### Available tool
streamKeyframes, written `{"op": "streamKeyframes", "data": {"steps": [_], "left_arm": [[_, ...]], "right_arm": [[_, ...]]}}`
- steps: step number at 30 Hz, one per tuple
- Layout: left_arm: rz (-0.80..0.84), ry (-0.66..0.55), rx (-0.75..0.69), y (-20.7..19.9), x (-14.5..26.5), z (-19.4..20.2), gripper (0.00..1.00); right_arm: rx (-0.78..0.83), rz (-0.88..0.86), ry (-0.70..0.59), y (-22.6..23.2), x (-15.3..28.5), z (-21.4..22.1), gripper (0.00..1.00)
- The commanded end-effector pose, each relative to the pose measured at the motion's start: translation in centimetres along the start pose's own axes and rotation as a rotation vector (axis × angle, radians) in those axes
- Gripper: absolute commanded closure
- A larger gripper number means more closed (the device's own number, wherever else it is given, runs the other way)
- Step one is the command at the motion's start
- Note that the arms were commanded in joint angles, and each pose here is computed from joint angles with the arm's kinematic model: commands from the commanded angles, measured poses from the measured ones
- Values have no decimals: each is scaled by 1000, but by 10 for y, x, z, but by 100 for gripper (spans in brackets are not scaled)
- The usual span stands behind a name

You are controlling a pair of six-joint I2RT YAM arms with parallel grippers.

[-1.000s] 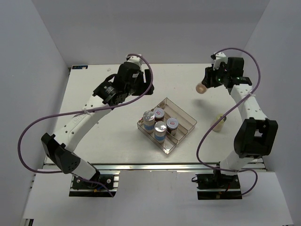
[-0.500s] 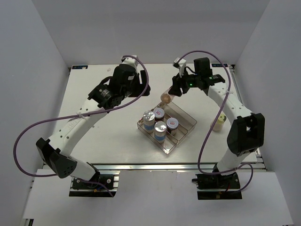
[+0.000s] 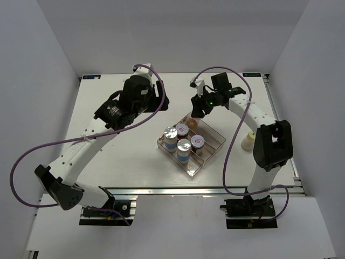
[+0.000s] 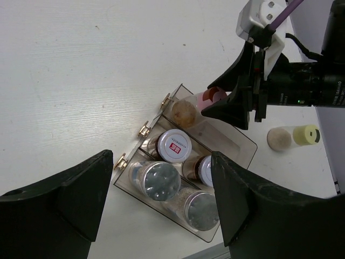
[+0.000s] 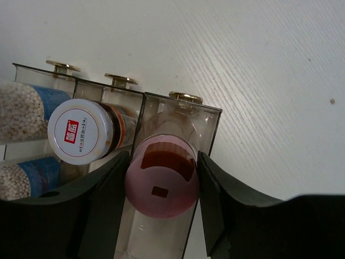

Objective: Organize the condiment bottles

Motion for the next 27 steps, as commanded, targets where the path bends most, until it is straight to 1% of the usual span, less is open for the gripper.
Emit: {"op": "streamKeyframes", "data": {"steps": [1,2,3,4,8,9,13,15,18,19,21,22,23,24,25,26,27], "left_arm": [[17,-38,16,0,9,-7,17],[20,-35,14,-1,9,-6,17],[22,-34,14,-1,8,-6,16],[26,-35,13,-2,8,-7,16],[39,-29,13,-4,6,-7,15],[43,-26,12,-5,5,-6,15],[54,-27,12,-6,5,-6,14],[65,-19,12,-7,3,-4,13],[100,-7,7,-10,1,-1,8],[110,-5,4,-11,0,-1,7],[125,9,-1,-11,-3,3,6],[149,11,-3,-14,-2,4,6],[151,21,-5,-12,-5,8,6],[160,17,-3,-13,-5,8,6],[168,24,-5,-13,-6,11,6],[175,23,-6,-13,-5,11,6],[172,29,-7,-11,-7,14,6]], "right_arm": [[41,6,20,0,-4,-6,65],[48,12,31,-1,-6,-6,61],[47,8,39,-1,-8,-4,54],[45,11,44,-2,-10,-3,50],[39,17,58,-4,-14,0,42],[38,19,60,-4,-15,0,35],[47,33,51,-5,-9,-6,22],[55,42,35,-4,-1,-14,21],[57,65,-4,0,19,-30,21],[36,78,-23,0,27,-33,22],[24,120,-67,4,51,-45,27],[-54,160,-74,-2,64,-41,33],[-93,182,-101,-1,81,-43,54],[-149,193,-107,-4,92,-38,65],[-220,240,-111,-17,111,-28,74],[-300,251,-75,-15,122,-19,81],[-338,282,-40,-18,130,-11,82]]}}
Point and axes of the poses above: each gripper's point midway between its finger pads, its own x axis back along the fingers, its own y axis along the line the jaws close on, z = x × y, the point moved 7 cm from there along x, back along the fingers, and after that the axes turned 8 degrees about x, right-handed, at the moved point
